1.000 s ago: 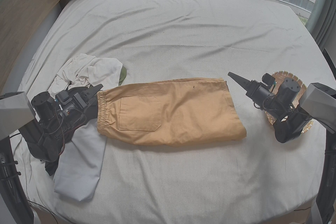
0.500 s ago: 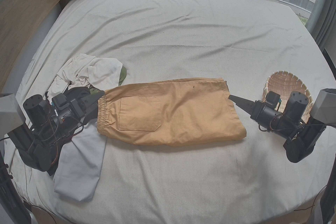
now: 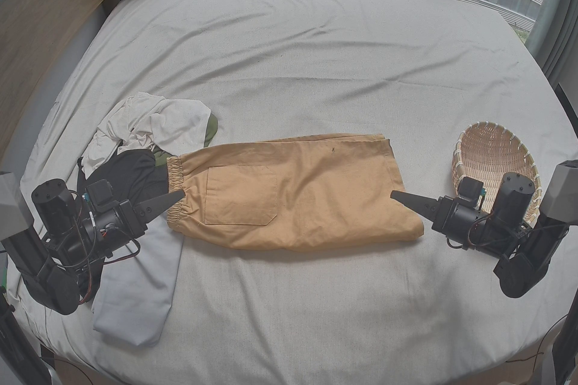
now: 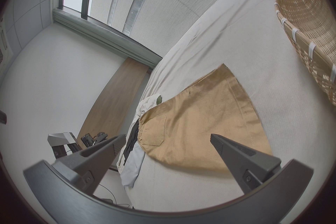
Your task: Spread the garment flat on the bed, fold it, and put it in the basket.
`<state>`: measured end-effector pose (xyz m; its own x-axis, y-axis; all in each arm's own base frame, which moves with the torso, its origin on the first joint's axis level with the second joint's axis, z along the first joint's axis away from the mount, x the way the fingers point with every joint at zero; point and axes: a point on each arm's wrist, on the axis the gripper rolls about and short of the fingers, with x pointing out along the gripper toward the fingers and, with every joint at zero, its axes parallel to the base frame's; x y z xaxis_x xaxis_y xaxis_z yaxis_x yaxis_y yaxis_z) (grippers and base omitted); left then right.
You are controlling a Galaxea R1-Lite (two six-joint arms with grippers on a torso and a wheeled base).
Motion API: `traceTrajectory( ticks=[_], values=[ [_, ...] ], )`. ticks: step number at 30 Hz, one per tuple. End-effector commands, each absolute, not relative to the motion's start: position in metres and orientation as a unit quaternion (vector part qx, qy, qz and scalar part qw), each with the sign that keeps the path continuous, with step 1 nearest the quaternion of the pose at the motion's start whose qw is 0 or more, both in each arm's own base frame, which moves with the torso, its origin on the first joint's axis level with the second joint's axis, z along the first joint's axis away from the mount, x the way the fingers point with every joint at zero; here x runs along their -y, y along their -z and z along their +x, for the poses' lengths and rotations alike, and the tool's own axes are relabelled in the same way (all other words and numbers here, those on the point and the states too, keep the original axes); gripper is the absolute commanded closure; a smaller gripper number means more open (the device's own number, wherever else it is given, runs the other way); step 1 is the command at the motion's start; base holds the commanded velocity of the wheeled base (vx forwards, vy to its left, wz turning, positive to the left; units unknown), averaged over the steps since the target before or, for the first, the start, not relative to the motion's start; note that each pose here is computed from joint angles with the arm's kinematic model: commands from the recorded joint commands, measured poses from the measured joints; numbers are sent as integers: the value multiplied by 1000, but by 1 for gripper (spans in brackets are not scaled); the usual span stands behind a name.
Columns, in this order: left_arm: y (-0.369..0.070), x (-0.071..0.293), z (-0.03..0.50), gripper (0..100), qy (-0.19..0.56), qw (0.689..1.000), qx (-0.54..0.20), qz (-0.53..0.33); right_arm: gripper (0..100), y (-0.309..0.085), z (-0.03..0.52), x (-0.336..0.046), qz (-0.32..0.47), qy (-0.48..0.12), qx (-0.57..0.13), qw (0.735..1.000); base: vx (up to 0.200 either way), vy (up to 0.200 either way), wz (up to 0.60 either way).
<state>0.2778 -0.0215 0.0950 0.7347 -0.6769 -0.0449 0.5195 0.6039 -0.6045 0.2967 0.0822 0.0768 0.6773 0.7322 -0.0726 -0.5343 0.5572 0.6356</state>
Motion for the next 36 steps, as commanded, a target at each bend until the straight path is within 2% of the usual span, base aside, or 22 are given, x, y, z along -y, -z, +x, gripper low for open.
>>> traceTrajectory(
  ticks=[1, 23, 36],
  values=[
    [-95, 22, 277, 0, 338, 885, -137, -290, 0, -61, 291, -85, 281, -365, -192, 866, 0, 0, 0],
    [-86, 21, 279, 0, 330, 887, -147, -288, 0, 5, 297, -95, 283, -342, -287, 849, 0, 0, 0],
    [-87, 21, 279, 0, 331, 887, -146, -287, 0, 13, 327, -99, 284, -291, -245, 880, 0, 0, 0]
  ],
)
